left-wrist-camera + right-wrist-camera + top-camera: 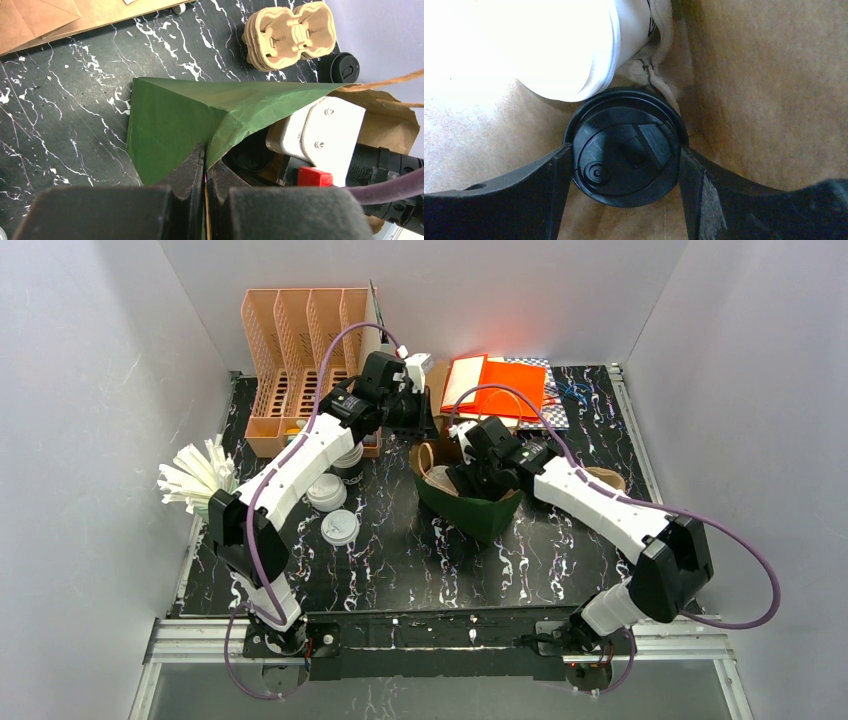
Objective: Pack the takeout coffee
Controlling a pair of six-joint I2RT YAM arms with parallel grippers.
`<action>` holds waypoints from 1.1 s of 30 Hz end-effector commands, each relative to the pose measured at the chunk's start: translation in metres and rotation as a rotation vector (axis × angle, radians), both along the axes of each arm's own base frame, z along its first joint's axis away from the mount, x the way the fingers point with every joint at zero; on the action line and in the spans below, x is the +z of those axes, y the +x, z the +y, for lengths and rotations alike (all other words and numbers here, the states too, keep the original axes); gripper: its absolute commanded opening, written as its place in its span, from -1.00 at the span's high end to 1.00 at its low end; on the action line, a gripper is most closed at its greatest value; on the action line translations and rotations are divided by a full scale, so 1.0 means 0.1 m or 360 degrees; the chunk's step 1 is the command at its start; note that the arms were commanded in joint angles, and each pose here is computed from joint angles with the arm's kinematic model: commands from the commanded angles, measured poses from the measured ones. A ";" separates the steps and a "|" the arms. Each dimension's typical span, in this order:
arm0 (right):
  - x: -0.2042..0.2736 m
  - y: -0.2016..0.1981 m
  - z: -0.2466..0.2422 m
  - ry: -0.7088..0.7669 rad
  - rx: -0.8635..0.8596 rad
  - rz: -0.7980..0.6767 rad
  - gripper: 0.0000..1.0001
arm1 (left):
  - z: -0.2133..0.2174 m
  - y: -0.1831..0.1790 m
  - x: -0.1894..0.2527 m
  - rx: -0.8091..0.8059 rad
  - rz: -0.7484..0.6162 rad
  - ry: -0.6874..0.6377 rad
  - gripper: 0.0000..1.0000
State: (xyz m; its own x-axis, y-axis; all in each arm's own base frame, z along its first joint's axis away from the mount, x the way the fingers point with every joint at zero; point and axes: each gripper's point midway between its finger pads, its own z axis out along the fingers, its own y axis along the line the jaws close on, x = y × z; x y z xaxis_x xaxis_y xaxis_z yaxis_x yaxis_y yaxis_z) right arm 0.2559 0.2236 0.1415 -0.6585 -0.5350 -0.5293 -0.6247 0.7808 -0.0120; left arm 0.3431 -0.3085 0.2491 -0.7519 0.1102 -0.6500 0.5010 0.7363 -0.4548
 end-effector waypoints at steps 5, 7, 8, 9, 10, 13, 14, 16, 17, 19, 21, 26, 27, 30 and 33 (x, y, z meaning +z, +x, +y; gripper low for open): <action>0.11 -0.07 -0.11 -0.0153 0.0053 0.0125 -0.97 | -0.06 0.08 0.33 0.0014 -0.0095 -0.0102 1.00; 0.29 -0.04 -0.06 -0.0096 0.0058 0.0068 -0.97 | -0.05 0.08 0.33 0.0017 -0.0091 -0.0101 1.00; 0.38 -0.02 -0.05 -0.0074 0.0056 0.0042 -0.97 | -0.05 0.08 0.33 0.0019 -0.0095 -0.0098 1.00; 0.46 -0.02 -0.04 -0.0059 0.0057 0.0027 -0.97 | -0.05 0.08 0.33 0.0020 -0.0095 -0.0095 1.00; 0.54 -0.02 -0.03 -0.0040 0.0062 0.0013 -0.97 | -0.04 0.08 0.33 0.0020 -0.0098 -0.0091 1.00; 0.76 -0.07 0.01 0.0045 0.0090 -0.0016 -0.97 | -0.04 0.09 0.30 0.0014 -0.0102 -0.0073 1.00; 0.81 -0.09 0.02 0.0078 0.0105 -0.0021 -0.97 | -0.04 0.10 0.29 0.0010 -0.0103 -0.0066 1.00; 0.90 -0.16 0.08 0.0166 0.0151 -0.0021 -0.97 | -0.04 0.12 0.26 0.0006 -0.0099 -0.0047 1.00; 0.94 -0.19 0.11 0.0192 0.0208 -0.0026 -0.97 | -0.04 0.13 0.24 0.0009 -0.0093 -0.0034 1.00; 1.03 -0.20 0.16 0.0242 0.0244 -0.0044 -0.97 | -0.02 0.14 0.19 0.0020 -0.0087 -0.0009 1.00; 1.18 -0.16 0.20 0.0304 0.0244 -0.0119 -0.97 | 0.00 0.16 0.15 0.0024 -0.0099 0.0020 1.00; 1.32 -0.06 0.20 0.0336 0.0196 -0.0219 -0.97 | 0.04 0.23 0.10 0.0036 -0.0137 0.0074 1.00; 1.21 -0.07 0.15 0.0272 0.0175 -0.0167 -0.97 | 0.04 0.22 0.08 0.0035 -0.0133 0.0076 1.00; 0.91 -0.09 -0.04 0.0069 0.0133 -0.0102 -0.95 | 0.05 0.20 0.05 0.0059 -0.0118 0.0070 1.00; 1.01 -0.07 -0.08 0.0110 0.0123 -0.0194 -0.96 | 0.04 0.15 0.11 0.0055 -0.0173 0.0062 1.00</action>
State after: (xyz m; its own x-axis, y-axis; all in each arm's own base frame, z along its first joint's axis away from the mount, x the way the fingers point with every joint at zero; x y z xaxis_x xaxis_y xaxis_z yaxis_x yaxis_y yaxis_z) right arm 0.2465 0.2307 0.2396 -0.5675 -0.5303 -0.6299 -0.6950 0.7187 0.0211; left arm 0.3626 -0.3066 0.2453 -0.7231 0.1204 -0.6802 0.5000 0.7707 -0.3951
